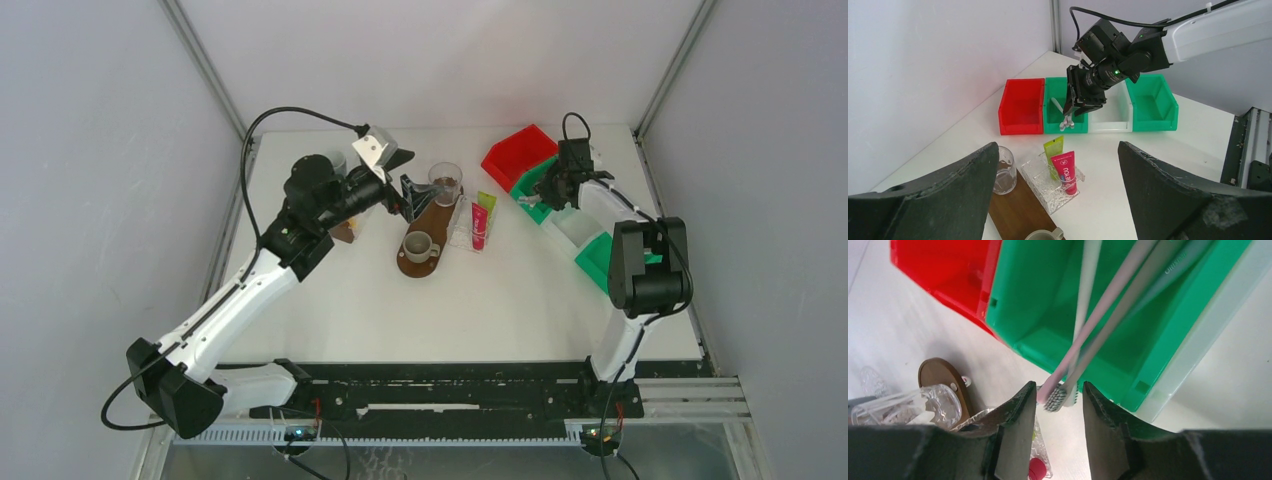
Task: Prepare toiletry sets of a toothbrush and toothpaste on the tray
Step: Move the toothbrush to the storage box, then pick up the toothbrush from the storage box.
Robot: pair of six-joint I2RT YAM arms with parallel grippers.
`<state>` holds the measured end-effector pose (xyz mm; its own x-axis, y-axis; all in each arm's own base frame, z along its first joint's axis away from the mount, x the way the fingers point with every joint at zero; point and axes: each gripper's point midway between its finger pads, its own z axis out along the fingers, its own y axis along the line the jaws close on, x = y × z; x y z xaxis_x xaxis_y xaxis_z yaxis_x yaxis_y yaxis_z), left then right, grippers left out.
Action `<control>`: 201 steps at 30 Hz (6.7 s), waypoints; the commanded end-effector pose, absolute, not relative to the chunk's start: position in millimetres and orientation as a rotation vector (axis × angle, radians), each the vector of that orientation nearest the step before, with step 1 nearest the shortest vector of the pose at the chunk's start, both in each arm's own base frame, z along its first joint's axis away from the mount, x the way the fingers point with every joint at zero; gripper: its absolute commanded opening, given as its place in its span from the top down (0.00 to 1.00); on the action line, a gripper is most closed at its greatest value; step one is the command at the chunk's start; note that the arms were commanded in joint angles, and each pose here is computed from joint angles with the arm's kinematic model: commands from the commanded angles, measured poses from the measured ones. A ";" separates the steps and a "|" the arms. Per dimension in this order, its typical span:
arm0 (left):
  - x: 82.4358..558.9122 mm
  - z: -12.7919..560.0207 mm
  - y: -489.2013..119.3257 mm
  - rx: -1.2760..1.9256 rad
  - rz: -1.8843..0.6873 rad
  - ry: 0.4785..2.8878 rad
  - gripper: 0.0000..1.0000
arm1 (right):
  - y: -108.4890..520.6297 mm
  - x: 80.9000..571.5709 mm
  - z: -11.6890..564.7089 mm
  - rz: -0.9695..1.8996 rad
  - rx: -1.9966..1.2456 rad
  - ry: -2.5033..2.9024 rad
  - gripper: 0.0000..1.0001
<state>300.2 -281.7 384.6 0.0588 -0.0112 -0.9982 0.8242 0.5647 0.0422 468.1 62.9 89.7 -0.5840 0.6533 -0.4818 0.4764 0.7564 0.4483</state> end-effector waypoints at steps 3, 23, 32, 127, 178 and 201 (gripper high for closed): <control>293.0 402.6 -276.3 0.752 -0.742 1.304 0.08 | 61.6 481.9 96.2 0.336 0.968 2.275 0.58; 293.4 403.2 -274.7 0.745 -0.737 1.301 0.08 | 66.7 478.6 82.9 0.391 1.020 2.323 0.70; 293.9 402.9 -274.3 0.743 -0.735 1.299 0.08 | 65.6 481.0 72.3 0.412 1.034 2.344 0.69; 293.2 404.0 -273.3 0.743 -0.732 1.287 0.08 | 49.6 462.7 101.1 0.528 1.093 2.214 0.83; 226.5 374.3 -290.1 0.588 -1.207 1.276 0.09 | 129.5 299.5 219.9 0.993 0.117 1.805 1.00; 177.4 294.5 -310.3 0.176 -1.462 1.519 0.13 | 212.7 172.3 202.9 1.060 -0.612 1.617 1.00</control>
<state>162.0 -310.4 283.1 -0.5358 -0.4258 -0.7291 0.7295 0.2013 -0.6537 173.8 206.1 201.4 -0.3957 0.1778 -0.9010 -0.7703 0.4699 0.4310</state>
